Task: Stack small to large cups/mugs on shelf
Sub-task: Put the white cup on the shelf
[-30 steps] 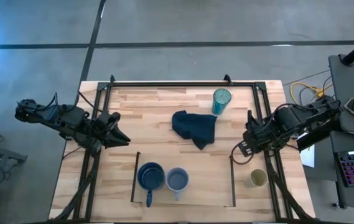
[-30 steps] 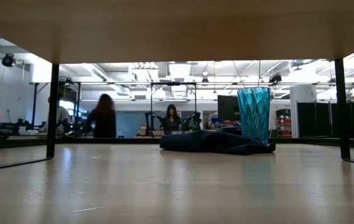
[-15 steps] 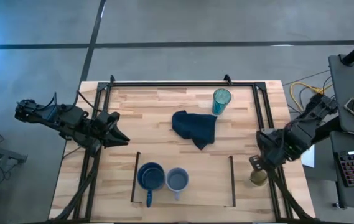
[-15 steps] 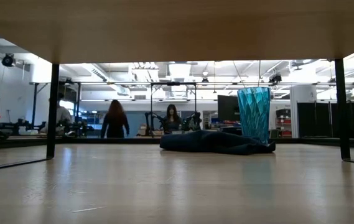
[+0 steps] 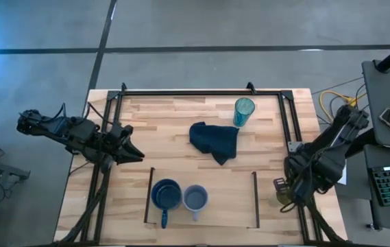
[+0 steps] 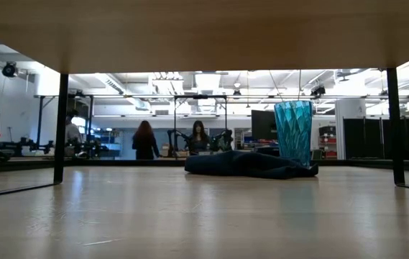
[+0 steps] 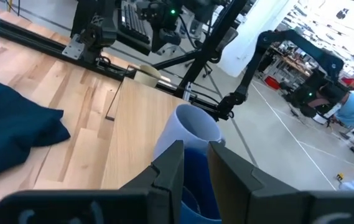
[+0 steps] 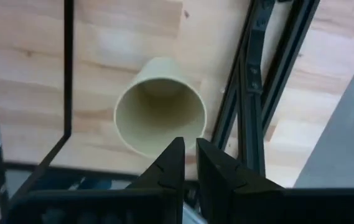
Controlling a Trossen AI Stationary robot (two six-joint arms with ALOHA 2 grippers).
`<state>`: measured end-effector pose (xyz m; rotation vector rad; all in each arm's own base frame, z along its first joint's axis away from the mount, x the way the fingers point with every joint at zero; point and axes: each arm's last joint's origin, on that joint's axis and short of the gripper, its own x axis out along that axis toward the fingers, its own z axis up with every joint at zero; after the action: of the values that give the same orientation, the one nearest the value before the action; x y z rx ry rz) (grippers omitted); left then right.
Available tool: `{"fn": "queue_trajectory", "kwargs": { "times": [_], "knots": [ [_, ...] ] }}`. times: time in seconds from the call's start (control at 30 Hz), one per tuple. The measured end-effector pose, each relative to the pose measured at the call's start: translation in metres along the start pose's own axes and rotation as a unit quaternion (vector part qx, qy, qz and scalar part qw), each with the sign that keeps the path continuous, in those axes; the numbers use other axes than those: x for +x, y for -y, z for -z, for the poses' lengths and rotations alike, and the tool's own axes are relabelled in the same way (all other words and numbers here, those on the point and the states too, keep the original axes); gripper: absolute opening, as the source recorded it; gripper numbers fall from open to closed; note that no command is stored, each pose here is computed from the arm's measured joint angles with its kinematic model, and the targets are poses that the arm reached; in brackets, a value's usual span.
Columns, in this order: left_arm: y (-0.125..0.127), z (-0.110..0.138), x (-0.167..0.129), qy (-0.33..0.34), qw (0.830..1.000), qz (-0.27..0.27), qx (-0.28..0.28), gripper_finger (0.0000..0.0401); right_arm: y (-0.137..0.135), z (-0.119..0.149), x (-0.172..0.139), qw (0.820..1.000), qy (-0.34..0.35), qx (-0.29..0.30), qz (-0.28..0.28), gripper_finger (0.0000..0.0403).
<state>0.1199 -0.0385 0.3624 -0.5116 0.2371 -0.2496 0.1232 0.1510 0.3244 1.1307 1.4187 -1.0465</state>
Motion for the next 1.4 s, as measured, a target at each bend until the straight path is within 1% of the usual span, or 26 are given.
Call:
{"fn": "queue_trajectory", "kwargs": {
  "times": [0.07, 0.17, 0.27, 0.63, 0.83, 0.9, 1.03, 1.1, 1.27, 1.3, 1.4],
  "knots": [
    [-0.001, 0.001, 0.001, -0.002, 1.0, -0.001, -0.004, 0.0059, -0.004, 0.002, 0.006, 1.0, 0.013, 0.002, 0.015, 0.0034],
    [-0.001, 0.001, 0.002, -0.003, 1.0, -0.002, -0.012, 0.0059, -0.009, 0.006, 0.015, 0.998, 0.024, 0.007, 0.052, 0.0034],
    [0.0, 0.001, 0.003, -0.003, 1.0, -0.002, -0.014, 0.0059, -0.014, 0.009, 0.023, 0.997, 0.033, 0.009, 0.067, 0.0034],
    [0.0, 0.0, 0.009, -0.007, 1.0, -0.005, -0.027, 0.0059, -0.024, 0.015, 0.038, 0.994, 0.053, 0.015, 0.098, 0.0034],
    [-0.001, 0.002, 0.015, -0.011, 0.999, -0.007, -0.039, 0.0059, -0.021, 0.018, 0.042, 0.993, 0.063, 0.012, 0.101, 0.0034],
    [-0.001, 0.002, 0.017, -0.014, 0.999, -0.009, -0.04, 0.0059, -0.017, 0.019, 0.04, 0.994, 0.07, 0.006, 0.087, 0.0034],
    [-0.002, 0.003, 0.022, -0.021, 0.999, -0.014, -0.041, 0.0059, -0.005, 0.013, 0.029, 0.996, 0.085, -0.016, 0.021, 0.0034],
    [-0.002, 0.003, 0.024, -0.023, 0.999, -0.015, -0.044, 0.0059, 0.001, 0.005, 0.026, 0.995, 0.096, -0.018, -0.002, 0.0034],
    [-0.001, 0.002, 0.031, -0.016, 0.998, -0.011, -0.06, 0.0059, 0.022, -0.019, 0.018, 0.985, 0.138, -0.034, -0.094, 0.0034],
    [0.0, 0.002, 0.032, -0.013, 0.998, -0.009, -0.066, 0.0059, 0.027, -0.025, 0.017, 0.984, 0.143, -0.035, -0.101, 0.0034],
    [0.001, -0.002, 0.037, 0.0, 0.998, -0.004, -0.066, 0.0059, 0.042, -0.039, 0.019, 0.985, 0.144, -0.04, -0.089, 0.0034]
  ]
}}
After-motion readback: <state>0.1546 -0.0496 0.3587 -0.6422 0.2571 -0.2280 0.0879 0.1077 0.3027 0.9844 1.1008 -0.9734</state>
